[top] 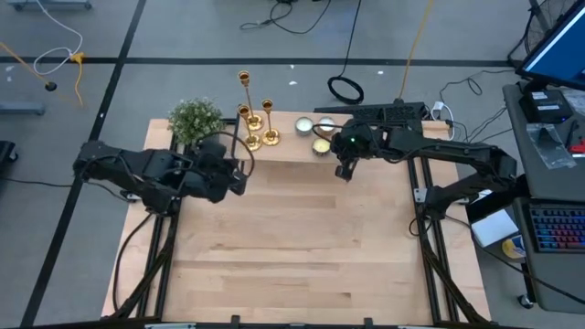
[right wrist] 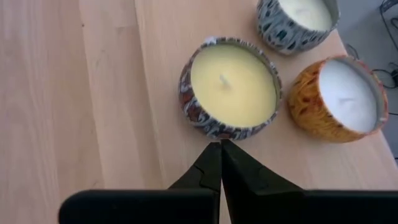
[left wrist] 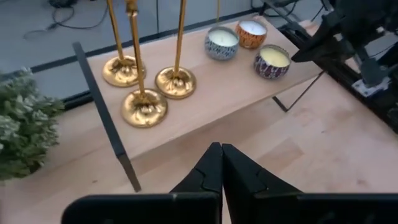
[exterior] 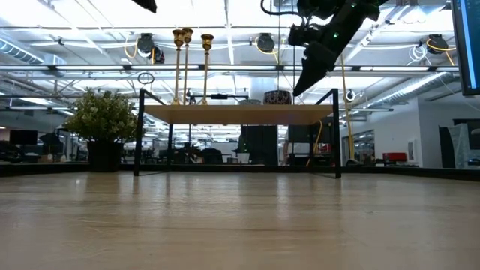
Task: Pick & Place candle stick holders
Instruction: Put the red and black scented candle on the shelf, then return to Home Position
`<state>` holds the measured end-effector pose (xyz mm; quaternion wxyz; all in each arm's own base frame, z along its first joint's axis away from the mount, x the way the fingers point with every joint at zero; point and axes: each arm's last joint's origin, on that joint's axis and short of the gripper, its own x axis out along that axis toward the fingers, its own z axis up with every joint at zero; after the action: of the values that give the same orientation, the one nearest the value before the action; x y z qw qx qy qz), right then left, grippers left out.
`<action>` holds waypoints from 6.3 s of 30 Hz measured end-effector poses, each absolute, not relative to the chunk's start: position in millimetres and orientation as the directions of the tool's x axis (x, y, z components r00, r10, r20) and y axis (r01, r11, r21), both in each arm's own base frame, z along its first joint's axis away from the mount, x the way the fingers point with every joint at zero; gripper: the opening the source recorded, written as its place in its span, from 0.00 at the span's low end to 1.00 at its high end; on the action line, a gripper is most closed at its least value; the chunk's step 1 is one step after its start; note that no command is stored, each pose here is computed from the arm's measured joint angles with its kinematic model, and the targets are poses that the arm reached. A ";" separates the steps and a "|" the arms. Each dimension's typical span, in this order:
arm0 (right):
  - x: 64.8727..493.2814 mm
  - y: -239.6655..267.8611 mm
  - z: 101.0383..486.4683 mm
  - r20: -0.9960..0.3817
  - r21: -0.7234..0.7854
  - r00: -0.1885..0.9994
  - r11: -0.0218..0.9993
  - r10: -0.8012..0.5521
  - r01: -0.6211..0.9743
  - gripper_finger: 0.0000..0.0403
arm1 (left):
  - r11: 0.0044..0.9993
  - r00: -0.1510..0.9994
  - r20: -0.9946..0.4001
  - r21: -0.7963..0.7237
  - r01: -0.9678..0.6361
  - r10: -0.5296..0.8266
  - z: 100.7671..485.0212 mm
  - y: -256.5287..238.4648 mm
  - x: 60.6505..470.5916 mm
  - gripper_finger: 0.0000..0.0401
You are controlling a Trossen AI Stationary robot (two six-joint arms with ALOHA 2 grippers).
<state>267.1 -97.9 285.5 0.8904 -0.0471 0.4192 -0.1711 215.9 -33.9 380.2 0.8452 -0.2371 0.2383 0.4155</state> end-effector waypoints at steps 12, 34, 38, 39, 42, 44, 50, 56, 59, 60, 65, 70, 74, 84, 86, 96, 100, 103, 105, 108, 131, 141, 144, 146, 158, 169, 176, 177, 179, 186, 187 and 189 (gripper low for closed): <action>287.2 -104.3 272.8 -0.708 -0.215 0.625 0.943 -0.329 0.253 0.00 | 0.537 0.606 -0.569 -0.310 -0.784 0.556 357.1 -27.1 187.1 0.01; 204.4 -74.9 345.0 -0.593 -0.170 0.723 0.933 -0.354 0.318 0.00 | 0.566 0.655 -0.549 -0.353 -0.745 0.519 314.0 -21.1 147.5 0.00; 179.8 -64.0 355.2 -0.570 -0.111 0.769 0.955 -0.289 0.276 0.00 | 0.612 0.733 -0.453 -0.408 -0.677 0.509 296.6 -20.2 133.8 0.01; 174.2 -61.2 355.1 -0.560 -0.079 0.785 0.960 -0.265 0.268 0.00 | 0.620 0.748 -0.431 -0.423 -0.661 0.505 291.7 -19.9 130.5 0.01; 158.1 -54.0 347.3 -0.532 0.009 0.816 0.962 -0.227 0.274 0.00 | 0.633 0.786 -0.384 -0.466 -0.618 0.485 273.5 -19.2 121.7 0.01; 148.3 -50.6 339.4 -0.501 0.047 0.834 0.954 -0.233 0.295 0.00 | 0.637 0.806 -0.350 -0.494 -0.592 0.477 262.2 -18.3 117.0 0.01; 123.1 -41.6 309.8 -0.367 0.171 0.895 0.928 -0.252 0.332 0.00 | 0.683 0.848 -0.274 -0.505 -0.528 0.453 236.7 -15.7 106.2 0.01; 99.1 -33.2 282.0 -0.175 0.285 0.946 0.906 -0.272 0.313 0.00 | 0.729 0.869 -0.247 -0.475 -0.494 0.428 222.1 -12.2 94.9 0.01; 89.0 -29.6 271.3 -0.096 0.288 0.956 0.912 -0.276 0.292 0.00 | 0.771 0.897 -0.234 -0.458 -0.442 0.374 218.5 -11.8 90.1 0.01; 85.7 -28.4 268.2 -0.078 0.287 0.958 0.914 -0.276 0.287 0.00 | 0.787 0.908 -0.230 -0.453 -0.419 0.351 217.8 -11.8 88.6 0.01; 72.2 -23.7 262.2 0.006 0.284 0.960 0.921 -0.279 0.266 0.00 | 0.830 0.938 -0.214 -0.442 -0.341 0.271 206.0 -11.9 83.2 0.01; 64.2 -20.9 256.0 0.051 0.269 0.959 0.929 -0.277 0.254 0.00 | 0.837 0.952 -0.194 -0.456 -0.301 0.237 181.6 -13.5 85.2 0.01; 62.5 -19.1 243.3 0.040 0.274 0.970 0.936 -0.241 0.221 0.00 | 0.873 0.974 -0.143 -0.435 -0.220 0.174 171.1 -16.5 89.4 0.01; 74.0 -19.0 217.4 -0.025 0.278 0.994 0.954 -0.107 0.110 0.00 | 0.878 0.980 -0.146 -0.441 -0.185 0.134 171.3 -18.0 90.4 0.06; 76.2 -20.4 210.7 -0.041 0.271 0.991 0.953 -0.125 0.132 0.00 | 0.867 0.980 -0.149 -0.462 -0.188 0.133 170.9 -18.0 90.4 0.07; 85.3 -24.5 187.3 -0.047 0.177 0.987 0.971 -0.154 0.160 0.00 | 0.907 0.979 -0.152 -0.381 -0.182 0.133 170.6 -18.0 90.3 0.01; 87.2 -25.2 180.0 -0.062 0.148 0.986 0.975 -0.156 0.164 0.00 | 0.905 0.979 -0.152 -0.384 -0.182 0.133 170.6 -18.0 90.3 0.01; 88.4 -25.7 175.8 -0.067 0.129 0.985 0.978 -0.157 0.165 0.00 | 0.905 0.979 -0.152 -0.383 -0.182 0.133 170.6 -18.0 90.3 0.04; 88.7 -25.8 174.6 -0.066 0.138 0.985 0.977 -0.157 0.165 0.00 | 0.905 0.979 -0.152 -0.383 -0.183 0.133 170.6 -18.0 90.3 0.06; 88.9 -25.9 174.5 -0.063 0.195 0.986 0.967 -0.157 0.167 0.00 | 0.905 0.979 -0.152 -0.383 -0.183 0.133 170.6 -18.0 90.3 0.08; 89.4 -25.9 176.2 -0.035 0.228 0.987 0.961 -0.155 0.159 0.00 | 0.905 0.979 -0.151 -0.383 -0.183 0.134 170.9 -17.9 90.3 0.08; 89.4 -25.9 176.2 -0.035 0.228 0.987 0.961 -0.154 0.158 0.01 | 0.905 0.979 -0.151 -0.383 -0.183 0.134 170.9 -17.9 90.3 0.08; 89.4 -26.0 176.2 -0.035 0.228 0.987 0.961 -0.155 0.159 0.01 | 0.905 0.979 -0.151 -0.383 -0.183 0.134 171.0 -17.9 90.3 0.08; 89.4 -26.0 176.1 -0.036 0.228 0.987 0.961 -0.155 0.159 0.01 | 0.905 0.979 -0.151 -0.383 -0.183 0.134 171.0 -17.9 90.3 0.08; 89.4 -25.9 176.1 -0.036 0.228 0.987 0.961 -0.154 0.158 0.01 | 0.905 0.979 -0.151 -0.383 -0.183 0.134 171.0 -18.0 90.3 0.08; 89.3 -25.9 176.2 -0.035 0.228 0.987 0.961 -0.154 0.158 0.01 | 0.905 0.979 -0.151 -0.384 -0.183 0.134 171.0 -17.9 90.3 0.08; 89.3 -25.9 176.3 -0.035 0.228 0.987 0.961 -0.154 0.158 0.01 | 0.905 0.979 -0.151 -0.383 -0.183 0.134 171.0 -17.9 90.3 0.08; 89.3 -25.9 176.3 -0.035 0.228 0.987 0.961 -0.154 0.158 0.01 | 0.905 0.979 -0.151 -0.383 -0.183 0.134 171.0 -18.0 90.3 0.08; 89.3 -25.9 176.2 -0.036 0.228 0.987 0.961 -0.154 0.158 0.01 | 0.905 0.979 -0.151 -0.383 -0.183 0.134 171.0 -17.9 90.3 0.08; 89.3 -25.9 176.2 -0.036 0.228 0.987 0.961 -0.154 0.158 0.01 | 0.905 0.979 -0.151 -0.383 -0.183 0.134 171.0 -17.9 90.3 0.08; 89.4 -25.9 176.2 -0.036 0.228 0.987 0.961 -0.154 0.158 0.01 | 0.905 0.979 -0.151 -0.383 -0.183 0.134 171.0 -18.0 90.3 0.08; 89.3 -25.9 176.2 -0.036 0.228 0.987 0.961 -0.154 0.158 0.01 | 0.905 0.979 -0.151 -0.383 -0.183 0.134 171.0 -17.9 90.3 0.08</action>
<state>89.3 -25.9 176.2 0.9901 0.1158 0.0088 -0.0790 90.3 -17.9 171.0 0.9742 -0.2017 0.0605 0.0815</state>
